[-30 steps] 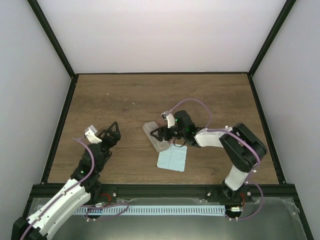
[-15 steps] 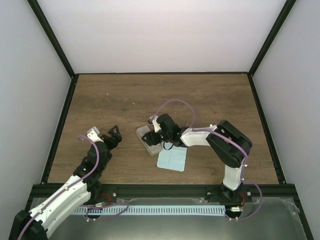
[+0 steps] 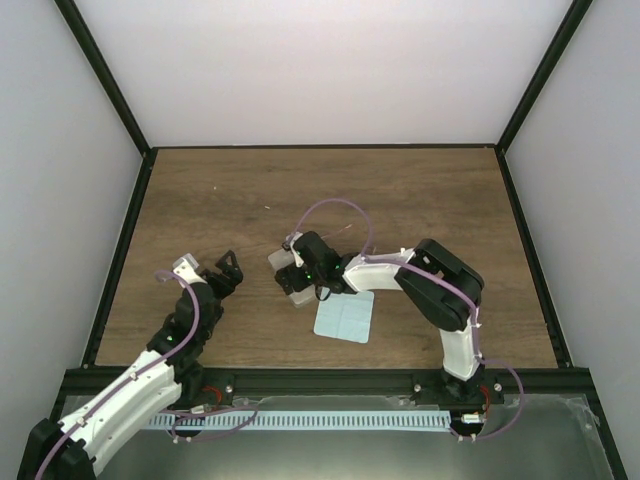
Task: Organize the sunglasses
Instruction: Place the sunglasses case at the center of the board, then pick up the sunglasses case from the center of the board.
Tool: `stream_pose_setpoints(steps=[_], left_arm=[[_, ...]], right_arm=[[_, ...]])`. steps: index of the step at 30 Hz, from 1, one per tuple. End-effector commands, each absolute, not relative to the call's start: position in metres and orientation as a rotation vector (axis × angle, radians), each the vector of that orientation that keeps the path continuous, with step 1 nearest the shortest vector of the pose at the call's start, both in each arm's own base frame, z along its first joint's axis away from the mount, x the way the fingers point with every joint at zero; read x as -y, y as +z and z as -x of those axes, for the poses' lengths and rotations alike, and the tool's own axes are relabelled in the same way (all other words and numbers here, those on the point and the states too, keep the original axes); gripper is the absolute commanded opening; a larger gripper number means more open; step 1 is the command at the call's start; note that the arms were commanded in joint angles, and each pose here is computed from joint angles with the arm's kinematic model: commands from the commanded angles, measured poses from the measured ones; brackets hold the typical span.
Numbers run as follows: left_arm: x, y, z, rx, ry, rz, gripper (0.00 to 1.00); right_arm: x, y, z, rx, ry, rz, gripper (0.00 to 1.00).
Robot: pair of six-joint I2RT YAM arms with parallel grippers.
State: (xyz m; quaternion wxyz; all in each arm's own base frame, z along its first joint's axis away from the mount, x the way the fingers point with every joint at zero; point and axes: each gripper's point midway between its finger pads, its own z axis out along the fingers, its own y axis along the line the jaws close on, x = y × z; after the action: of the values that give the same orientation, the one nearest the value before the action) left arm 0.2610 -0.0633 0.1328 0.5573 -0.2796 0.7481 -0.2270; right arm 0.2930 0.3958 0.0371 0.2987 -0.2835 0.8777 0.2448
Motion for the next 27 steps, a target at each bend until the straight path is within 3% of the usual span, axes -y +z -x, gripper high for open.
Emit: stream_pose_setpoints(steps=[1,6,11,19,25,27], left_arm=[[0.060,0.135,-0.262,-1.758,-0.514,0.667,1.00],[0.060,0.134,-0.262,-1.758,-0.513,0.667,1.00],[0.059,0.133,-0.261,-1.762,-0.508,0.670,1.00],[0.059,0.133,-0.262,-1.765,-0.506,0.668,1.00],[0.062,0.133,-0.263,-1.771,-0.515,0.659,1.00],[0.064,0.132,-0.264,-1.777,-0.517,0.655,1.00]], right_arm=[[-0.393,0.030,-0.297,-2.349,0.547,0.766,0.90],[-0.392,0.033,-0.299,-2.343,0.518,0.746,0.85],[-0.389,0.034,-0.300,-2.343,0.469,0.735,0.73],[-0.390,0.042,-0.299,-2.332,0.495,0.713,0.81],[-0.392,0.052,-0.296,-2.315,0.544,0.693,0.69],[-0.392,0.053,-0.295,-2.317,0.551,0.689,0.71]])
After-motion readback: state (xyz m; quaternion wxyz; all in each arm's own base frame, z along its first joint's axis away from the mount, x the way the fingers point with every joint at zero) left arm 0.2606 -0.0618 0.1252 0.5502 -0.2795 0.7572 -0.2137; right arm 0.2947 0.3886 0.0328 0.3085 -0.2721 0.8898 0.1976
